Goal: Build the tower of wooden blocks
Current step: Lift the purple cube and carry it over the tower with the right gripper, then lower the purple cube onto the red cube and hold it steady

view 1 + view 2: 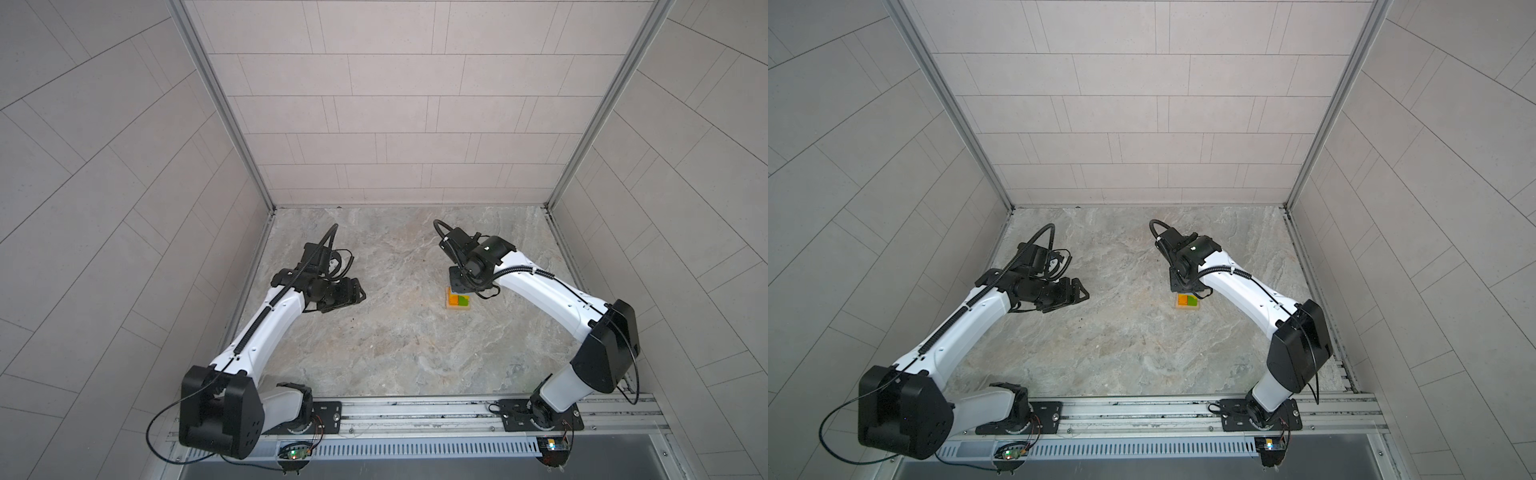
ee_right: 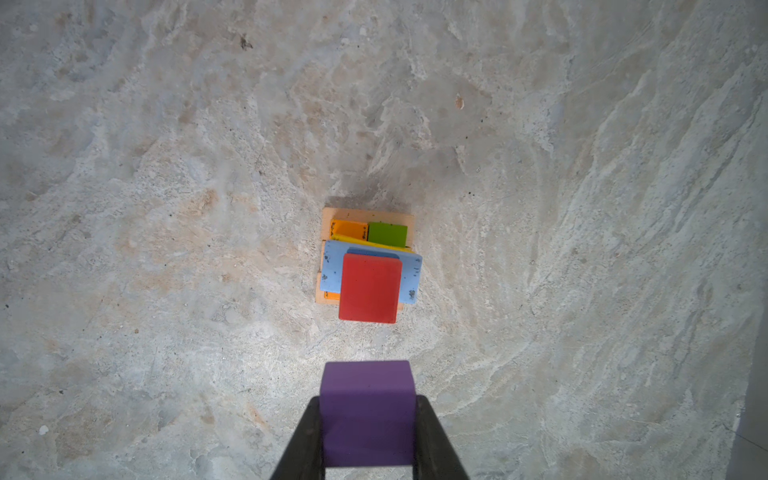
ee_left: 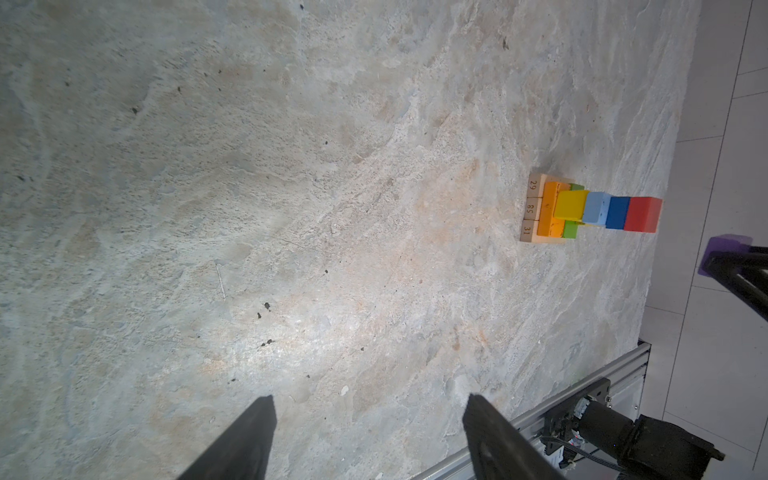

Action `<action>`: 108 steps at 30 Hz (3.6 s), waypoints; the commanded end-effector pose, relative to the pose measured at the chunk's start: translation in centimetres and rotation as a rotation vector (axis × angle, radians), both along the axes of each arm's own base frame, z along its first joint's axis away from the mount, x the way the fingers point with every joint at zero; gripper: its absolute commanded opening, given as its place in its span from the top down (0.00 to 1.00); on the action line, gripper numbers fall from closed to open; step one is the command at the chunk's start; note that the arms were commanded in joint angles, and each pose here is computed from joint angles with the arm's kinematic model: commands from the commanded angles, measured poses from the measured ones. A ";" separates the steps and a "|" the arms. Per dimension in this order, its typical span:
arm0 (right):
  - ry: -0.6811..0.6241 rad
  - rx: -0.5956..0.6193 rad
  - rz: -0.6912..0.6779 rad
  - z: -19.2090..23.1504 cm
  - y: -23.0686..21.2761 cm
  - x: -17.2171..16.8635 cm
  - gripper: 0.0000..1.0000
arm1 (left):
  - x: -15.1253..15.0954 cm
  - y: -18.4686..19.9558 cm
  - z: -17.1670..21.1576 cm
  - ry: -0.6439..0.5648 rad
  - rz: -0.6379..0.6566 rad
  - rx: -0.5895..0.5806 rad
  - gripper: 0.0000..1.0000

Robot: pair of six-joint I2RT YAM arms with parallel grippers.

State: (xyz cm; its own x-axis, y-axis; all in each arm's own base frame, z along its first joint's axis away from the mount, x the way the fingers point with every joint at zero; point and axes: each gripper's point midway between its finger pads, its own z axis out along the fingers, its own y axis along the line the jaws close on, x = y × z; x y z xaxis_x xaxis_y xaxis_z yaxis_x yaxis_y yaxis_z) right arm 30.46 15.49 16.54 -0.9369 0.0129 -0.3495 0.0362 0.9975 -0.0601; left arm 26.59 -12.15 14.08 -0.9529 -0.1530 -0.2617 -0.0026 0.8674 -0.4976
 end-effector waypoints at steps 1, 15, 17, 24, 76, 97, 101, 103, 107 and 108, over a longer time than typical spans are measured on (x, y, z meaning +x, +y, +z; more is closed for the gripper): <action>-0.045 0.033 -0.056 0.7 -0.5 0.5 0.79 | 0.2 0.1 0.2 -0.012 0.001 -0.003 0.22; -0.039 0.047 -0.085 -0.8 -0.1 1.9 0.79 | 0.4 0.0 0.1 -0.008 0.001 -0.008 0.22; -0.039 0.048 -0.090 -1.0 0.0 2.1 0.79 | 0.4 0.0 0.1 -0.008 0.001 -0.008 0.22; -0.042 0.037 -0.107 -1.5 -0.3 2.4 0.79 | 0.4 0.1 0.1 -0.008 0.002 -0.008 0.22; -0.002 0.011 -0.108 -4.2 -1.0 2.4 0.79 | 0.4 0.3 0.1 -0.009 0.004 0.000 0.22; -0.002 0.005 -0.103 -4.3 -0.9 2.6 0.70 | 0.4 0.3 0.1 -0.008 0.004 0.000 0.22; -0.002 0.005 -0.103 -4.3 -0.9 2.6 0.67 | 0.4 0.3 0.1 -0.009 0.004 0.000 0.22; -0.002 0.004 -0.101 -4.2 -0.9 2.6 0.66 | 0.4 0.3 0.1 -0.009 0.004 -0.002 0.22; -0.004 0.008 -0.101 -4.1 -0.9 2.6 0.62 | 0.4 0.3 0.0 -0.008 0.004 -0.001 0.22; -0.004 0.008 -0.101 -4.1 -0.9 2.6 0.60 | 0.4 0.3 0.1 -0.011 0.003 -0.002 0.22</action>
State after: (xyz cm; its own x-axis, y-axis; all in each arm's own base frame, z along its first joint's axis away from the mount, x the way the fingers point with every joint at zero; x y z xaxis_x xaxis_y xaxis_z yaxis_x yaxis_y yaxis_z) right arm 33.24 15.27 12.59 -0.9266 0.1104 -0.3594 0.1258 0.9919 -0.0197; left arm 26.72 -11.96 14.01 -0.9524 -0.1608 -0.2590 -0.0104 0.8663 -0.4995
